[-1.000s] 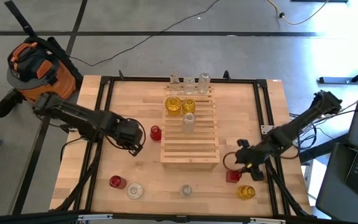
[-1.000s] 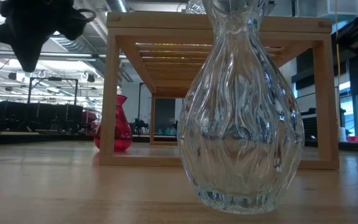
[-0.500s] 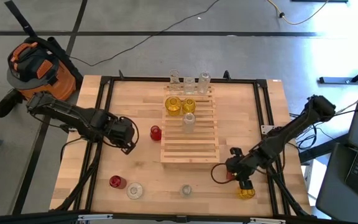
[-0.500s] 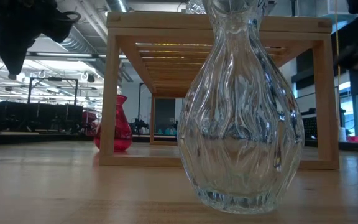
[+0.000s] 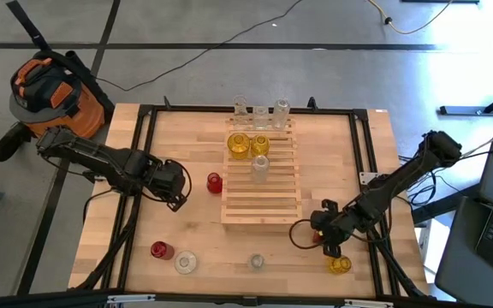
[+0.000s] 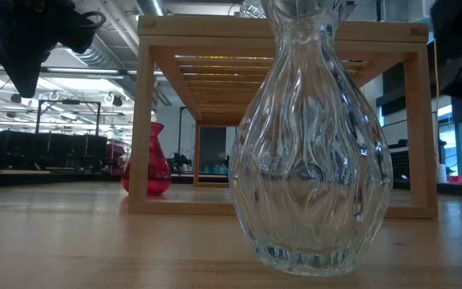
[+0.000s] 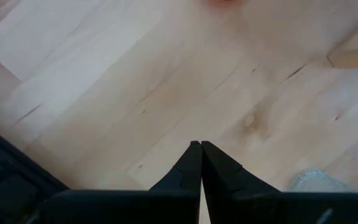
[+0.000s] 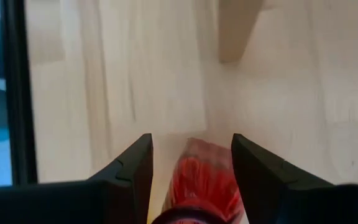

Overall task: Sort vases onto shelf
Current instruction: Put the red vase on the shelf

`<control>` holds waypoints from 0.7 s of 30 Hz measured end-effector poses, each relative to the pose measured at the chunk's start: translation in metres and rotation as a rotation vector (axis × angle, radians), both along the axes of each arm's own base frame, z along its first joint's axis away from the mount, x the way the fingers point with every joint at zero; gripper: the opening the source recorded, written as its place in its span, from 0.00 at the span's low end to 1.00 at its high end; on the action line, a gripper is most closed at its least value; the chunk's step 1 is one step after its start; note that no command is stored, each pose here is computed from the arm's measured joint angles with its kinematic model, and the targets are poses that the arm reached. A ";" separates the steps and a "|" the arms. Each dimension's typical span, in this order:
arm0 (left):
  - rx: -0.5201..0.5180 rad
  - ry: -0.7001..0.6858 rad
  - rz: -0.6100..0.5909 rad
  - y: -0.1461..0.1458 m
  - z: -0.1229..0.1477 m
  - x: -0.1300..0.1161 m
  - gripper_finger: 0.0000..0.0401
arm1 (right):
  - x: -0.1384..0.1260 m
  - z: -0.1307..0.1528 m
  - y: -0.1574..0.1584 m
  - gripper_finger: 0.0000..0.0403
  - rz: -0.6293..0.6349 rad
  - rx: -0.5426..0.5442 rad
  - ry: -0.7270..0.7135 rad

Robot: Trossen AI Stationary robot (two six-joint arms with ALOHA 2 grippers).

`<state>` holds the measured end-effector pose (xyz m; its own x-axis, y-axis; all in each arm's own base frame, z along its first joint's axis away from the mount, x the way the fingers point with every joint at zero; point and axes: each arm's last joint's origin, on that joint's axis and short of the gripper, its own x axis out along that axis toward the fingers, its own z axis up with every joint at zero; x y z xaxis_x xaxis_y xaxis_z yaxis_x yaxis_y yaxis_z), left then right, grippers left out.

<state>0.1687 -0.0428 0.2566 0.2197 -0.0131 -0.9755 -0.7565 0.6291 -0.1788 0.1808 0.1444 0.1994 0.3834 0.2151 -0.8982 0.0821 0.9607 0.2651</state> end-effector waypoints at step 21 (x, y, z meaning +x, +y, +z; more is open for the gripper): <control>-0.007 -0.076 0.075 0.006 0.002 0.009 0.00 | -0.087 0.002 0.026 0.42 -0.258 -0.102 -0.138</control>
